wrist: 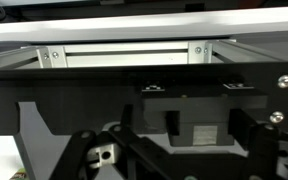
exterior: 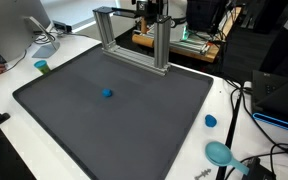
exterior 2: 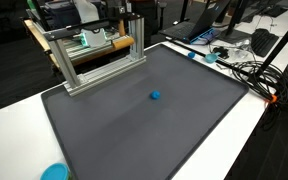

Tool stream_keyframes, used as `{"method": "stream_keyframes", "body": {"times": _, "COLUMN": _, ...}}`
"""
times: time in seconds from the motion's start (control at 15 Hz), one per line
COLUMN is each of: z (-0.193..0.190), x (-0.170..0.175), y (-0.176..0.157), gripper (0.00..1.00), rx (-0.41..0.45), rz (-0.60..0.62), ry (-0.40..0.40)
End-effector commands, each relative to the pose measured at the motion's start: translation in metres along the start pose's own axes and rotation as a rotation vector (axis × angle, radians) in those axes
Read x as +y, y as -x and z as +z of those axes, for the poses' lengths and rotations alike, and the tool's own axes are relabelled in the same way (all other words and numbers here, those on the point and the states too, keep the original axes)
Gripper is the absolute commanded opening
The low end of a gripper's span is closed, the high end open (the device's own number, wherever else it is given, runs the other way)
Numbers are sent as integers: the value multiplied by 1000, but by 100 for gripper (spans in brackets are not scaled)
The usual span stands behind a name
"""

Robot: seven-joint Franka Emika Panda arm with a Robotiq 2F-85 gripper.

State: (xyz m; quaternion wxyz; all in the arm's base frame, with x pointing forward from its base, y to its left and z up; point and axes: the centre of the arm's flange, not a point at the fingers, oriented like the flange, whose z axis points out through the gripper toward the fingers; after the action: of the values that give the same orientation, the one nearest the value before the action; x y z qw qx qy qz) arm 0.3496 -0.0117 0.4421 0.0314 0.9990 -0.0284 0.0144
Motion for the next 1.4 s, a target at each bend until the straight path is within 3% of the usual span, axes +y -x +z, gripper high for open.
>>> {"method": "stream_keyframes", "body": {"times": 0.0, "z": -1, "x": 0, "y": 3, "gripper": 87, "rx": -41, "rz": 38, "ry": -53}}
{"method": "stream_keyframes", "body": {"times": 0.07, "z": -1, "x": 0, "y": 3, "gripper": 75, "rx": -40, "rz": 42, "ry": -62}}
{"method": "stream_keyframes", "body": {"times": 0.13, "z": -1, "x": 0, "y": 3, "gripper": 73, "rx": -38, "rz": 44, "ry": -69}}
{"method": "stream_keyframes", "body": {"times": 0.27, "z": -2, "x": -2, "y": 3, "gripper": 58, "rx": -31, "rz": 41, "ry": -74}}
{"method": "stream_keyframes", "body": {"times": 0.53, "z": -2, "x": 0, "y": 2, "gripper": 54, "rx": -23, "rz": 44, "ry": -63}}
{"method": "stream_keyframes", "body": {"times": 0.6, "z": -1, "x": -1, "y": 2, "gripper": 60, "rx": -26, "rz": 36, "ry": -49}}
{"method": "stream_keyframes", "body": {"times": 0.67, "z": 0, "x": -1, "y": 3, "gripper": 95, "rx": -14, "rz": 35, "ry": -25}}
{"method": "stream_keyframes", "body": {"times": 0.93, "z": -4, "x": -6, "y": 2, "gripper": 100, "rx": 54, "rz": 39, "ry": 11}}
{"method": "stream_keyframes", "body": {"times": 1.33, "z": -8, "x": -11, "y": 4, "gripper": 100, "rx": 33, "rz": 47, "ry": -39}}
